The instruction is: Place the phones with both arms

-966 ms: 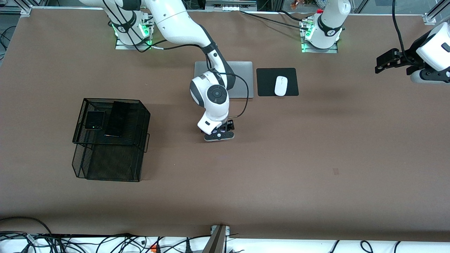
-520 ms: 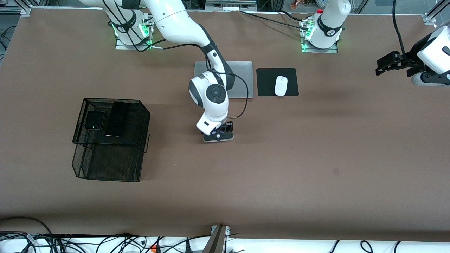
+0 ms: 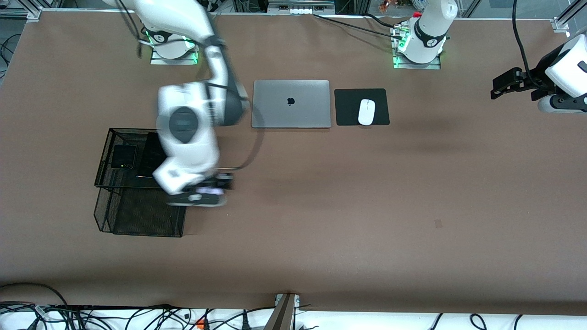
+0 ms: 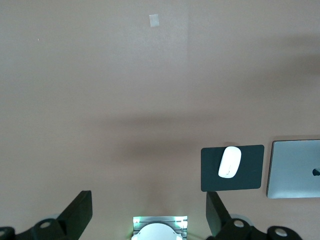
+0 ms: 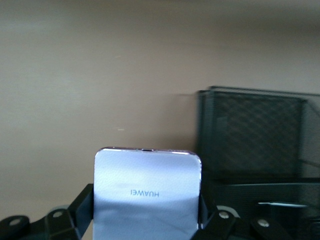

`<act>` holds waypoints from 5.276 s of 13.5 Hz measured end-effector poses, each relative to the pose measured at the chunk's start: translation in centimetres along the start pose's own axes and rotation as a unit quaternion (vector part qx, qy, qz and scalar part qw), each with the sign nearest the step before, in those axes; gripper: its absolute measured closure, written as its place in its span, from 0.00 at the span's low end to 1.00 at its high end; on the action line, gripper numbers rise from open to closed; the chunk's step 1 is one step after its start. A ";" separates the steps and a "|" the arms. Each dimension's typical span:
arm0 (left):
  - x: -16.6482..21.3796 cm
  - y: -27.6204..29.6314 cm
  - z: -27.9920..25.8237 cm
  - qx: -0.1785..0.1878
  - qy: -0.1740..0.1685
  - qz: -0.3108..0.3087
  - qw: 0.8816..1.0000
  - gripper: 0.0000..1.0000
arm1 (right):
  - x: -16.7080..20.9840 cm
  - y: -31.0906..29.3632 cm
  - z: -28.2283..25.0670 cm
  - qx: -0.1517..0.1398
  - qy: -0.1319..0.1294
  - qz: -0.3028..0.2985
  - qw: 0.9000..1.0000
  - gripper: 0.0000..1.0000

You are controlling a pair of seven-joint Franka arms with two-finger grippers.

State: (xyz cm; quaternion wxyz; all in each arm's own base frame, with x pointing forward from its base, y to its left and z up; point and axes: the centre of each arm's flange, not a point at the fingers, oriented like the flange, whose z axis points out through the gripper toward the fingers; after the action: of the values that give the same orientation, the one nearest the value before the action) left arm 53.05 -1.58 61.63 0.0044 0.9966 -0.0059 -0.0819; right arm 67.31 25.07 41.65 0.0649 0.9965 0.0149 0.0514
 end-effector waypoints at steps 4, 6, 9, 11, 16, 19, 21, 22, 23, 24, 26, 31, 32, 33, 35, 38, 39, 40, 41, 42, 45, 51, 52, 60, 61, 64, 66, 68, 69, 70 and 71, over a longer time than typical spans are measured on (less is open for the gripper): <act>-0.1 0.4 0.1 0.001 -0.006 0.003 1.000 0.00 | 2.4 13.5 2.7 0.010 -0.029 -0.004 1.000 0.15; -0.2 0.5 0.1 0.001 -0.007 0.005 1.000 0.00 | 2.7 18.2 6.0 0.047 -0.046 0.004 0.998 0.15; -0.2 0.6 0.1 0.001 -0.008 0.005 1.000 0.00 | 2.8 20.2 10.8 0.053 -0.064 0.007 0.997 0.15; -0.2 0.6 0.1 0.001 -0.008 0.005 1.000 0.00 | 2.6 19.9 13.1 0.051 -0.068 0.011 0.996 0.15; -0.2 0.6 0.1 0.001 -0.008 0.005 1.000 0.00 | 1.2 20.2 17.6 0.063 -0.087 0.036 0.994 0.15; -0.2 0.6 0.1 0.001 -0.008 0.005 1.000 0.00 | 0.1 19.6 19.5 0.084 -0.104 0.049 0.990 0.15; -0.2 0.6 0.1 0.001 -0.008 0.005 1.000 0.00 | -0.1 19.7 19.9 0.089 -0.107 0.053 0.989 0.15; -0.2 0.6 0.1 0.001 -0.008 0.005 1.000 0.00 | -0.1 19.7 19.9 0.090 -0.107 0.055 0.989 0.15; -0.2 0.6 0.1 0.001 -0.008 0.005 1.000 0.00 | -0.1 19.8 19.9 0.091 -0.105 0.056 0.989 0.11; -0.2 0.6 0.1 0.001 -0.008 0.005 1.000 0.00 | 0.0 19.9 19.8 0.092 -0.103 0.058 0.989 0.04; -0.2 0.6 0.2 0.001 -0.008 0.005 1.000 0.00 | 0.2 20.2 19.6 0.091 -0.099 0.060 0.989 0.01; -0.2 0.5 0.1 0.001 -0.008 0.005 1.000 0.00 | 2.0 22.0 13.5 0.095 -0.096 0.056 0.989 0.01; -0.2 0.6 0.1 0.001 -0.008 0.005 1.000 0.00 | 2.1 22.7 11.4 0.099 -0.111 0.056 0.987 0.01; -0.2 0.5 0.1 0.001 -0.008 0.005 1.000 0.00 | 2.0 23.6 9.1 0.103 -0.126 0.057 0.985 0.01; -0.3 0.5 0.1 0.001 -0.008 0.005 1.000 0.00 | 0.9 25.8 4.3 0.115 -0.152 0.064 0.980 0.01; -0.3 0.5 0.1 0.001 -0.008 0.005 1.000 0.00 | -1.7 29.7 -3.7 0.146 -0.170 0.078 0.971 0.01; -0.3 0.5 0.0 0.001 -0.008 0.005 1.000 0.00 | -2.4 30.6 -5.9 0.152 -0.170 0.080 0.970 0.01; -0.3 0.5 0.0 0.001 -0.008 0.005 1.000 0.00 | -2.9 31.3 -7.6 0.154 -0.167 0.081 0.970 0.01; -0.3 0.5 0.0 0.001 -0.008 0.005 1.000 0.00 | -3.2 31.8 -8.8 0.154 -0.163 0.082 0.971 0.00; -0.3 0.5 0.0 0.001 -0.008 0.005 1.000 0.00 | -3.4 32.1 -9.5 0.147 -0.163 0.082 0.972 0.00; -0.3 0.5 0.0 0.001 -0.009 0.005 1.000 0.00 | -3.9 32.7 -10.1 0.113 -0.171 0.082 0.975 0.00; -0.4 0.5 0.0 0.001 -0.010 0.005 1.000 0.00 | -2.9 32.8 -7.2 0.099 -0.201 0.054 0.973 0.00; -0.4 0.5 0.0 0.001 -0.010 0.005 1.000 0.00 | -2.6 32.8 -6.9 0.096 -0.205 0.045 0.973 0.01; -0.4 0.5 0.0 0.001 -0.010 0.005 1.000 0.00 | -2.7 31.8 -10.6 0.057 -0.162 0.033 0.984 0.01; -0.4 0.5 0.0 0.001 -0.010 0.005 1.000 0.00 | -3.0 31.7 -10.6 0.055 -0.148 0.035 0.987 0.01; -0.4 0.5 0.0 0.001 -0.010 0.004 1.000 0.00 | -4.9 31.6 -9.6 0.058 -0.091 0.037 0.993 0.01; -0.4 0.4 0.0 0.001 -0.010 0.004 1.000 0.00 | -6.9 31.4 -8.8 0.057 -0.067 0.038 0.995 0.00; -0.4 0.3 0.0 0.001 -0.009 0.003 1.000 0.00 | -8.1 31.0 -8.8 0.052 -0.061 0.032 0.996 0.00; -0.4 0.3 0.0 0.001 -0.009 0.002 1.000 0.00 | -8.3 30.5 -9.0 0.053 -0.060 0.027 0.996 0.00; -0.4 0.3 0.0 0.001 -0.009 0.002 1.000 0.00 | -8.4 29.7 -9.1 0.054 -0.060 0.024 0.996 0.00; -0.4 0.3 0.0 0.001 -0.009 0.002 1.000 0.00 | -8.4 28.6 -9.3 0.055 -0.061 0.025 0.996 0.00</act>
State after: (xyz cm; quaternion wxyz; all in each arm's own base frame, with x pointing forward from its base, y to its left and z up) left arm 52.67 -1.83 61.70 0.0038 0.9958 -0.0082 -0.0913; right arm 58.64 -2.41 53.70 0.0092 0.9999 -0.0109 -0.0087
